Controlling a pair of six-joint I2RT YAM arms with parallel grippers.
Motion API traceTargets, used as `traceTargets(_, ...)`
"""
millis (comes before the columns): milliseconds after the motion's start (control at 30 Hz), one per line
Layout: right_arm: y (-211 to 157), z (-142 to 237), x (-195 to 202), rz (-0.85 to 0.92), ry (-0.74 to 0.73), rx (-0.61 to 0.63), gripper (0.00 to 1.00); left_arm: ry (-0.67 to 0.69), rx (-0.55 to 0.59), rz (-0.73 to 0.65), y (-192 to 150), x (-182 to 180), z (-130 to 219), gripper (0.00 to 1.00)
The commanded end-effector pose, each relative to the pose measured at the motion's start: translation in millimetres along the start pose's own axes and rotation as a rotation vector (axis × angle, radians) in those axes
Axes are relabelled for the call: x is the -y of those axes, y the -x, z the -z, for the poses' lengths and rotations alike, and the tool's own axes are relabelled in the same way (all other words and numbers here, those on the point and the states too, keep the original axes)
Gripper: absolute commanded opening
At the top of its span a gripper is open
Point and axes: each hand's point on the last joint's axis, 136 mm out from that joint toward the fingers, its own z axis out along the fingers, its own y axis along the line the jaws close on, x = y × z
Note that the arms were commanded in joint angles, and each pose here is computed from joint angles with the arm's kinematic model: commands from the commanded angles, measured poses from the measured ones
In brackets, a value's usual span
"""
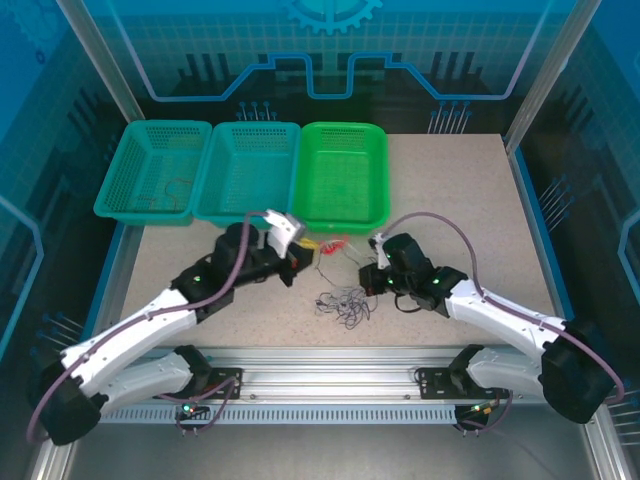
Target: Untangle the cables
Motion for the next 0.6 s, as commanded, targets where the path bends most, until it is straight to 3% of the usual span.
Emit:
traceTargets(0,-20,4,72,-0.221,-0.229,0.016,0.0,0.112,0.158,0.117,42,-25,33,0.0)
traceTargets(100,-31,12,93,-0.315,-0.241,0.028,0.0,0.164,0.157,0.111,39,-35,43,0.0)
traceTargets(367,-10,48,62,-0.244,-0.1,0.102,0.04,0.255,0.124,0.126,25,-52,44,0.0)
traceTargets(567,9,67,17,-0.157,0.065,0.128,0.0,0.573,0.166,0.228,50,-125,77,0.0)
